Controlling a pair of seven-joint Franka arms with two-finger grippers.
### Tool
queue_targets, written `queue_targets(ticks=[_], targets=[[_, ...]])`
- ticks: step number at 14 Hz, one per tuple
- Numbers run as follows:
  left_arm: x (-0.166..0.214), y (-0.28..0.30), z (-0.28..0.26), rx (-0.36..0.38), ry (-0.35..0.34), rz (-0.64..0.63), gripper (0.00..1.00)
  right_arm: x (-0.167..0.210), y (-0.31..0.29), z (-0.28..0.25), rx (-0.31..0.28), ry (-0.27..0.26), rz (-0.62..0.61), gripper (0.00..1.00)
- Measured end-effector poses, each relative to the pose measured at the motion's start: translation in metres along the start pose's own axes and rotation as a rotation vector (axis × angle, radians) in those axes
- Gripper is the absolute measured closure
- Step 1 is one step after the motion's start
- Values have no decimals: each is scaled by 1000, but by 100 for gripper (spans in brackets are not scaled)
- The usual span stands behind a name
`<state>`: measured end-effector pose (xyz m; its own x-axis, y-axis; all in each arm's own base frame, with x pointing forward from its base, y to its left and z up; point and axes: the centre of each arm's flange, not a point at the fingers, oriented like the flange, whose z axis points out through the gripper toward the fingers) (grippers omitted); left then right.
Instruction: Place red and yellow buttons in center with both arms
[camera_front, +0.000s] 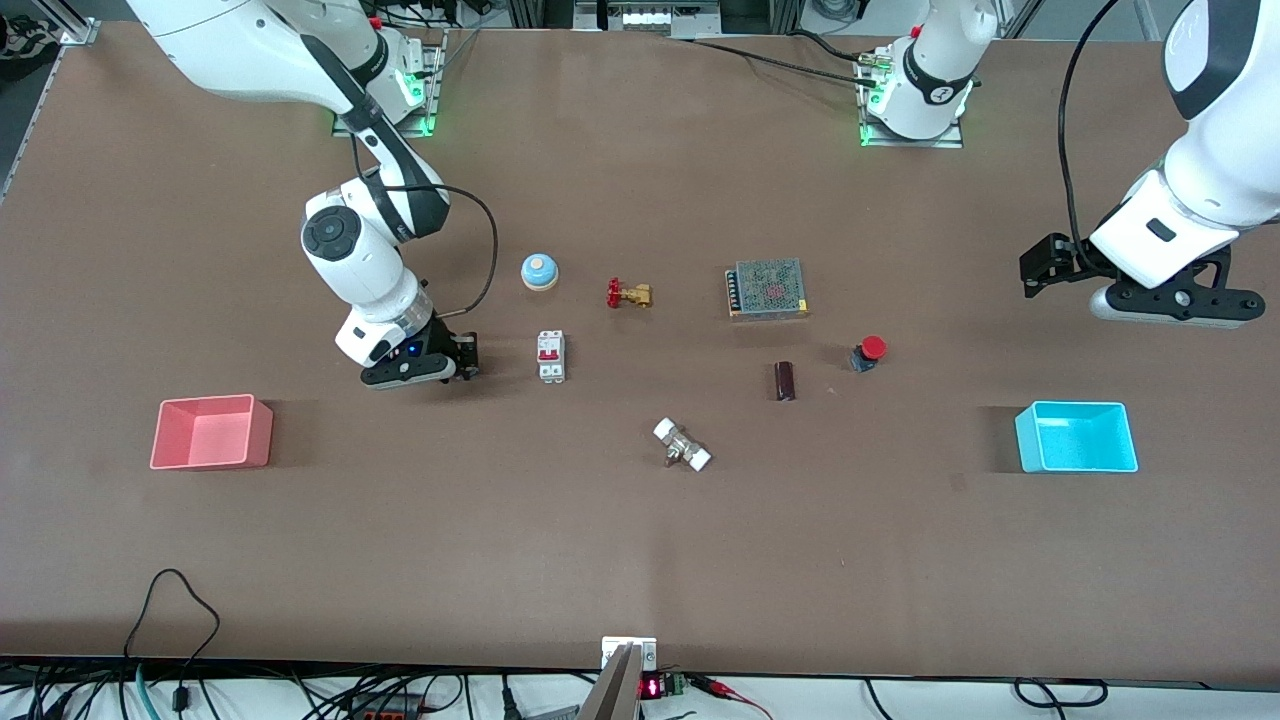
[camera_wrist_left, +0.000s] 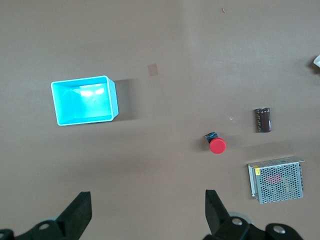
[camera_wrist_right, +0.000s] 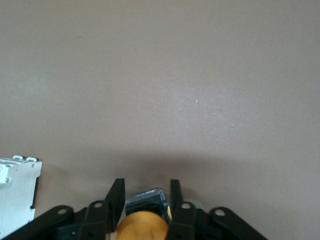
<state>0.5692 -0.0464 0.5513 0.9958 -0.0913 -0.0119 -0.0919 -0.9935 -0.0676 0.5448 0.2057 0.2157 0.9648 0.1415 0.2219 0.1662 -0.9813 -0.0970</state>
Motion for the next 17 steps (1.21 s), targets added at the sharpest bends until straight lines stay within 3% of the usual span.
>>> queue_targets(ticks=[1,5,9,10,14,17], targets=[[0,0,0,0,0,0,0,0,0,0,0,0,0,42],[0,0,0,0,-1,0,0,7,-1,-2,4,14,2,35],[0,0,0,0,-3,0,0,42,-4,-26,7,73,6,0],[0,0,0,0,-3,0,0,55,-4,-38,-5,70,8,0],[-1,0,1,0,-8,0,0,108,-1,-134,-53,-29,86,0],[-1,0,1,0,-11,0,0,113,20,-212,-60,-109,75,0]])
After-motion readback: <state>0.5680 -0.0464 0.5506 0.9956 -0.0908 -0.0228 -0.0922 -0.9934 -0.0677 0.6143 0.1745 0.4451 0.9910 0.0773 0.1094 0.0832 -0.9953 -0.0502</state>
